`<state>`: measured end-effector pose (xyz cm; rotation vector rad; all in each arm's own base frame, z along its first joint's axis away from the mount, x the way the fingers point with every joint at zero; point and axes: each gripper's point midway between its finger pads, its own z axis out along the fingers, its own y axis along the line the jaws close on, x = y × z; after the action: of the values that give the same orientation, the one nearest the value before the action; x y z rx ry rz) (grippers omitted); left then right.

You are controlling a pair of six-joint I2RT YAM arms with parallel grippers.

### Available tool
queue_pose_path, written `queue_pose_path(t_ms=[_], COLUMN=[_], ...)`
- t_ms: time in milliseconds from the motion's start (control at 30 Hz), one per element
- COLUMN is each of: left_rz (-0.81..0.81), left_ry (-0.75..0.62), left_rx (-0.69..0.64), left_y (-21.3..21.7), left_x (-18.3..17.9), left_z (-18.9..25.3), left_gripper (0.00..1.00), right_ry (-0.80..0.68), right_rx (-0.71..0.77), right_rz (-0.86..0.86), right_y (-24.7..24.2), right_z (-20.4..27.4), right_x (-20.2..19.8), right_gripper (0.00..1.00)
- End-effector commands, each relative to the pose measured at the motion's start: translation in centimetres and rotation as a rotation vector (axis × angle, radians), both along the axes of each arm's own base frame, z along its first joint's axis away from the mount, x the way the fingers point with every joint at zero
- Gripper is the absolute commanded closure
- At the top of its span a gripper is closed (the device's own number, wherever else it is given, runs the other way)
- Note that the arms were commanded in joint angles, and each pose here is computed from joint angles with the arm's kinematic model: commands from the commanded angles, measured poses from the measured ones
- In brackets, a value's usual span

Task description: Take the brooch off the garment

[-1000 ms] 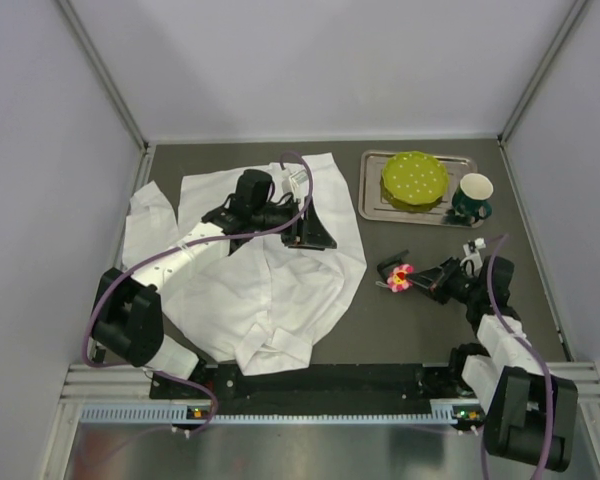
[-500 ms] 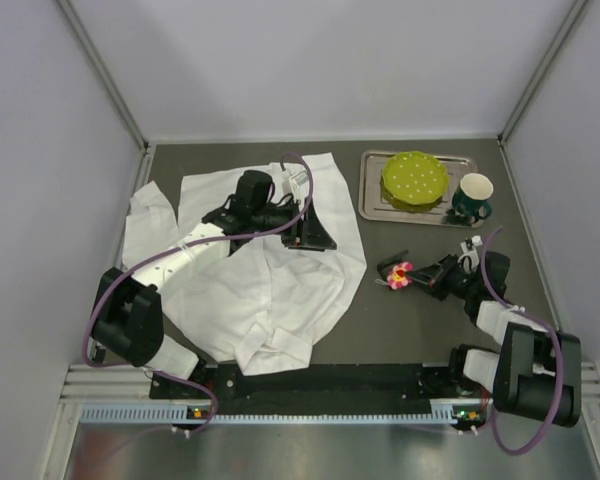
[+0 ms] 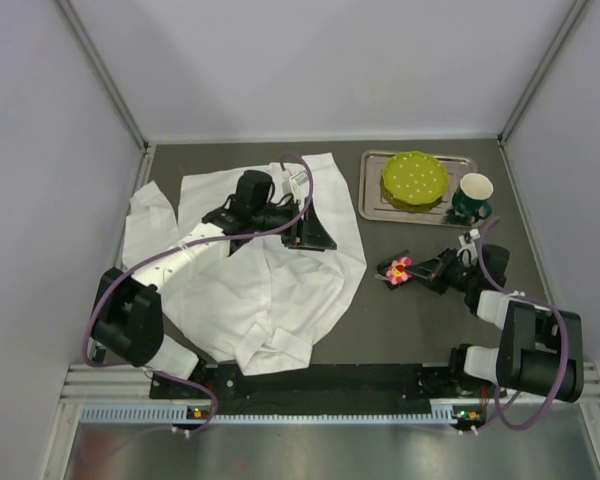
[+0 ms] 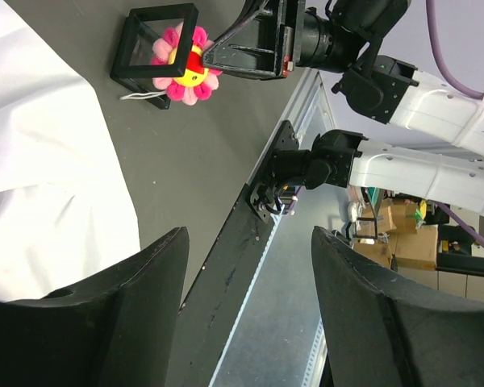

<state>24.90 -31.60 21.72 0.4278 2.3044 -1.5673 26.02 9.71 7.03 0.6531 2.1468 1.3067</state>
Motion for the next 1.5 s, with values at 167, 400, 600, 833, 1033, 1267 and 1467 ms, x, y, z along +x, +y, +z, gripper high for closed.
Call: queue_pose_path(t_ms=[167,400,600,833,1033,1267,1467], left_rz=[-0.028,-0.029,-0.025,-0.028,-0.028,-0.032,-0.034], left_ry=[-0.045,-0.042,-0.044,-0.04,-0.041,-0.043,-0.038], left_rx=[-0.033,-0.033,-0.032,-0.033,-0.035,-0.037,-0.039], left_y=[-0.3,-0.3,-0.3,-0.3,-0.3,-0.4,-0.4], left_x=[-0.1,-0.1,-0.1,-0.1,-0.1,-0.3,-0.3], left_z=[0.9,0.8,0.7,0.8,0.8,0.9,0.9], left_gripper=[0.33,0.33,0.33,0.33,0.33,0.33,0.33], right_ry=[-0.105,-0.105,-0.102,-0.087,-0.081,-0.079,-0.066], right_rx=[-0.019,-0.006,0.004,0.003,0.011,-0.007,-0.055], right_rz=[0.041,0.045,0.059,0.065,0.072,0.073,0.064], right_y=[-0.3,-0.3,-0.2,-0.2,-0.1,-0.3,-0.7], right_z=[1.1,0.8,0.6,0.1,-0.2,-0.4,-0.8], right_x=[1.7,2.1,2.2,2.2,2.2,2.3,2.4], right_gripper=[1.0,1.0,1.0,1.0,1.0,0.93,0.87])
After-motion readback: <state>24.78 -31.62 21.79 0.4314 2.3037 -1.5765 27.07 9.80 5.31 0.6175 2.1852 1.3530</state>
